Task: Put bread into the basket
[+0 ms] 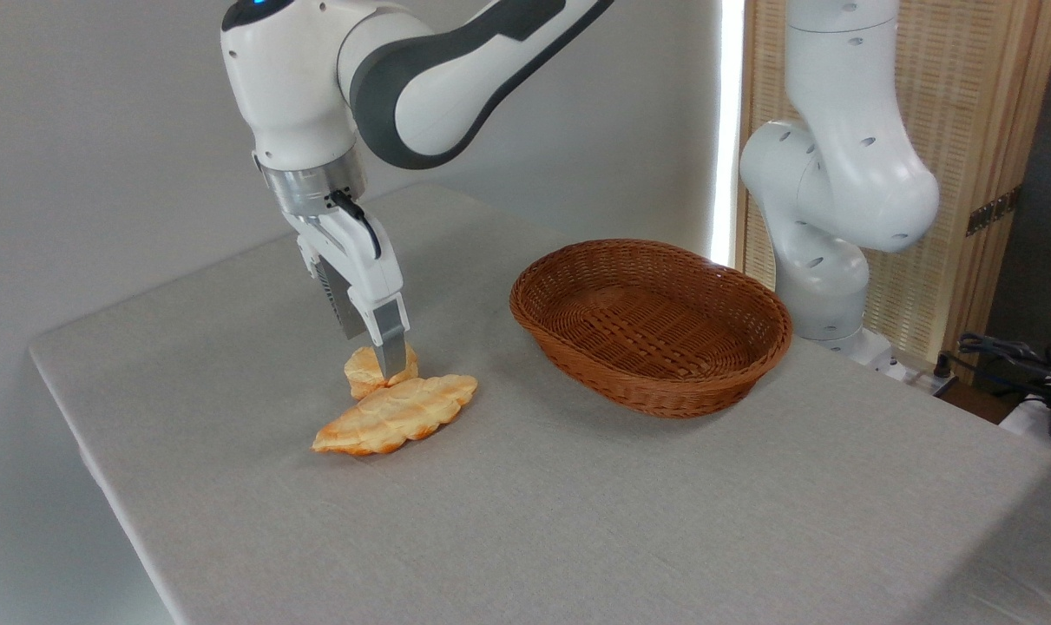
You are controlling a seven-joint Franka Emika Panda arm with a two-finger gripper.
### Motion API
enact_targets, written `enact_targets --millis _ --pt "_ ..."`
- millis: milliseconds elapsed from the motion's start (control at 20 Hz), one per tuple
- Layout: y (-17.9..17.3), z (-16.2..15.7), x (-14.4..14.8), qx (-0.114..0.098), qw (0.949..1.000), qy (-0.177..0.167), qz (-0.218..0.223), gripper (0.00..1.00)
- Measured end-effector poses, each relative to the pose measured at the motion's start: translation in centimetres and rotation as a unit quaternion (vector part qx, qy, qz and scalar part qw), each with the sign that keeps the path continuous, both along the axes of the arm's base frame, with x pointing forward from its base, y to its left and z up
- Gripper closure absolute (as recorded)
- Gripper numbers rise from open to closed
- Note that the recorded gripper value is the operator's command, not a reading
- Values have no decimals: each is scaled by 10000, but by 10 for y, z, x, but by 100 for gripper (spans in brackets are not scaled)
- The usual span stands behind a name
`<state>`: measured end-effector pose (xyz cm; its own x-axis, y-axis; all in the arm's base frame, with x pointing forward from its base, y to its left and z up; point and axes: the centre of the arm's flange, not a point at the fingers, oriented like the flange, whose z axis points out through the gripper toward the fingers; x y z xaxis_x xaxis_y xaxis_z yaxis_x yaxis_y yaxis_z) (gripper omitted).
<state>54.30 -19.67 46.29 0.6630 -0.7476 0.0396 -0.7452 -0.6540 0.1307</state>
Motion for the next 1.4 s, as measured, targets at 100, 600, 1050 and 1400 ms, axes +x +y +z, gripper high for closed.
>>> enact_targets --millis 100,600,1050,1400 --pt "-8 -8 -2 12 10000 63 -72 0" --pt "-33 -37 -6 156 9989 257 -347 0" --pt "-38 -40 -6 408 9975 152 -552 55" --pt "-38 -39 -6 428 9974 132 -564 51"
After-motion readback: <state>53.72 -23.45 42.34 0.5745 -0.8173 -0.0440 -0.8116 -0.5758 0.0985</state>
